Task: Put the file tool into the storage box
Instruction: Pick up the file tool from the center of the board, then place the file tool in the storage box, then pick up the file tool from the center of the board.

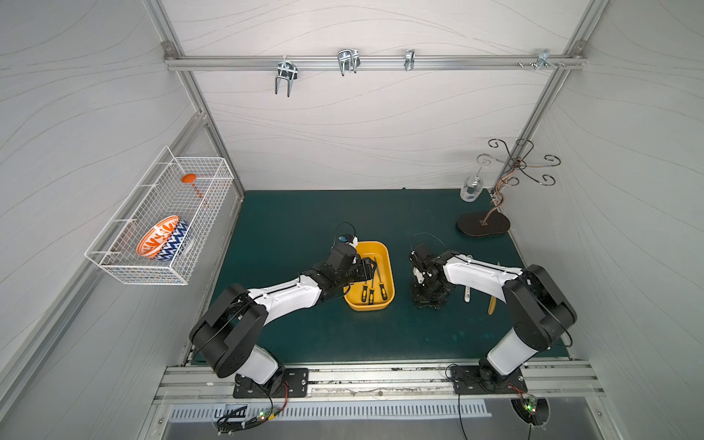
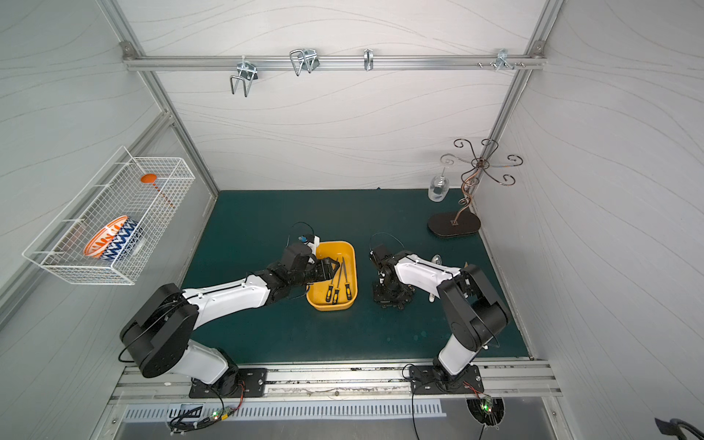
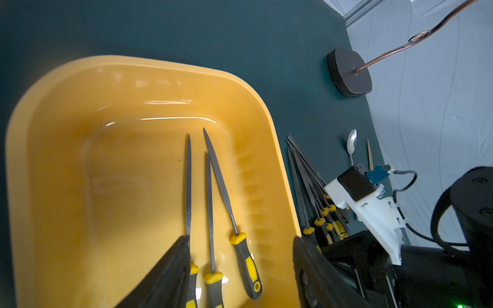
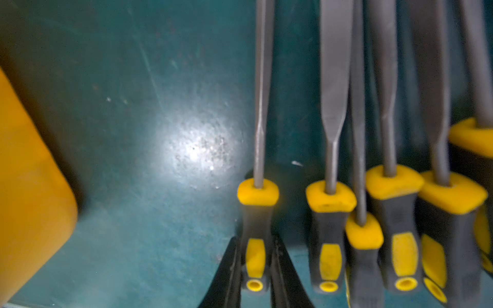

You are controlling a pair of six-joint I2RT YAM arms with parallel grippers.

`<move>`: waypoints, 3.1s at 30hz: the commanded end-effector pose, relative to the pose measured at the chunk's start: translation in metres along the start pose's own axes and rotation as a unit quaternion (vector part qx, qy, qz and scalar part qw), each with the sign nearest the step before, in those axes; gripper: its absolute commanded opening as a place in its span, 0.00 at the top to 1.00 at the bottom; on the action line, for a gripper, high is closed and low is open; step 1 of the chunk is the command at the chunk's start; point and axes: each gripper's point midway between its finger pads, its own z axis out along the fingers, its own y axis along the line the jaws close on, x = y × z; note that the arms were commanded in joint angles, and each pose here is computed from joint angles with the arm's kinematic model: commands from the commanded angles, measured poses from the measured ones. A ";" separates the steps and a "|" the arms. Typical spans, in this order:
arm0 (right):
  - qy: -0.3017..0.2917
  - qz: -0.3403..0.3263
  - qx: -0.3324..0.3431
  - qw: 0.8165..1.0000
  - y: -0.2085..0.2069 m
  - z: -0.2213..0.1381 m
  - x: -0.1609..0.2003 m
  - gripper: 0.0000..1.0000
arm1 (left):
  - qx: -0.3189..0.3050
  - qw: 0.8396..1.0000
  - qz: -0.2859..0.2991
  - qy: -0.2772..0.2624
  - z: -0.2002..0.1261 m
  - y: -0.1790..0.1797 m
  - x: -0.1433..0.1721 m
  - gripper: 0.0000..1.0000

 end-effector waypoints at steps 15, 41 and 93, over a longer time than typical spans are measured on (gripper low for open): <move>-0.127 -0.132 -0.254 0.950 0.100 -0.105 -0.021 0.91 | 0.137 0.990 0.001 -0.043 -0.022 -0.072 -0.041 0.23; -0.116 -0.157 -0.252 0.948 0.122 -0.108 -0.022 0.55 | 0.104 0.994 -0.004 -0.011 -0.002 -0.047 -0.017 1.00; 0.031 -0.005 0.028 0.999 -0.018 0.013 0.004 0.62 | 0.029 0.999 0.032 0.011 0.010 -0.023 0.002 0.45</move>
